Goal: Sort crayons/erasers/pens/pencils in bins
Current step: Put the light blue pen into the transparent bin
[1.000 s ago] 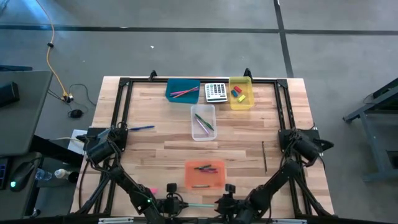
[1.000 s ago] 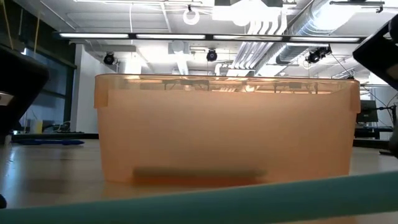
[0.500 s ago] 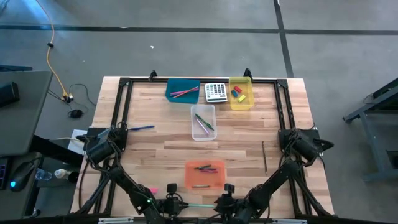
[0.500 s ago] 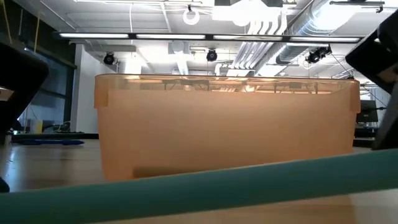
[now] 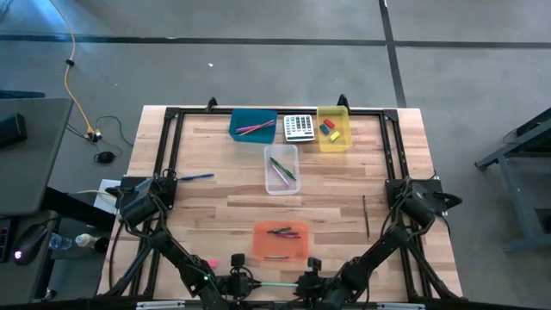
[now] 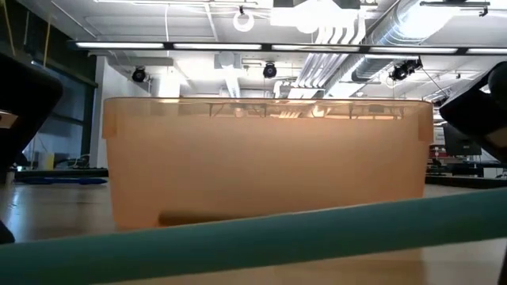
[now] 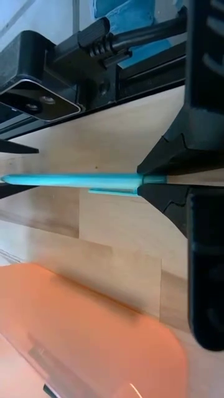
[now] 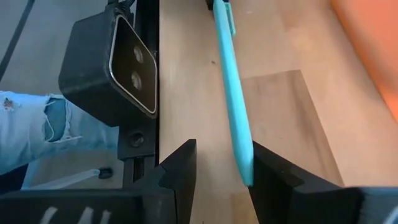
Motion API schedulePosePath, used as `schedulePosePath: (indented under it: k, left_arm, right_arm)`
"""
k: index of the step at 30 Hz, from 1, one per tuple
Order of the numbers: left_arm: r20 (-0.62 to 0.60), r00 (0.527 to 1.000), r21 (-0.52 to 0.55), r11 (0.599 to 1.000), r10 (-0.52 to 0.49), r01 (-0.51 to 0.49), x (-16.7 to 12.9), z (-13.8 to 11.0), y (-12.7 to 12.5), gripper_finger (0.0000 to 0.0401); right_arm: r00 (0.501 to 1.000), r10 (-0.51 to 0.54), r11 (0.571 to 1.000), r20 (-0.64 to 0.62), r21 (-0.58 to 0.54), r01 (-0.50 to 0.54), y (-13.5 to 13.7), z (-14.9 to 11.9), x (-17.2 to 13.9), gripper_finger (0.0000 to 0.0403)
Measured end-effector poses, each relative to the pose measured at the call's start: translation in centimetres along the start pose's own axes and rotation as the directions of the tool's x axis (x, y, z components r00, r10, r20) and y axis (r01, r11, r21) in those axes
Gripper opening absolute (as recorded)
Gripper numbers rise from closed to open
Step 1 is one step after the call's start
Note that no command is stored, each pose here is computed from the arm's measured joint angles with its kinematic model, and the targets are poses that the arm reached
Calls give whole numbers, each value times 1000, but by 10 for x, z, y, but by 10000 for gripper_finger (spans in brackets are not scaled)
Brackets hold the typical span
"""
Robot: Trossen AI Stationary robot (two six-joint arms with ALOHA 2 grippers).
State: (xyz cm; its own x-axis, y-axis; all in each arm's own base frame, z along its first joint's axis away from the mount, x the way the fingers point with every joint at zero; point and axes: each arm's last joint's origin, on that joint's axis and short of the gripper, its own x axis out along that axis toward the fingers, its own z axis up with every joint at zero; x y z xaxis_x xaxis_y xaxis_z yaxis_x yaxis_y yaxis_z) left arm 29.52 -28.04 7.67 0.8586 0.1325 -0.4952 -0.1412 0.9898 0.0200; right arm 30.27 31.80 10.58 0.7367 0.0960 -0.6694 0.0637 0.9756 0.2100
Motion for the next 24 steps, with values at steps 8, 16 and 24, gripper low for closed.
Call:
schedulePosePath:
  k: [8,16,24]
  left_arm:
    - [-12,1000,-3,1000,-19,19,0,0,-1,0]
    - [2,999,-15,999,-35,35,0,2,-2,0]
    - [-2,999,-15,999,-41,41,0,2,-2,0]
  right_arm:
    - [1000,2,1000,6,21,-2,1,1,-1,118]
    - [1000,3,999,7,49,-3,1,2,-1,84]
    - [1000,10,999,1,50,-10,1,2,-1,9]
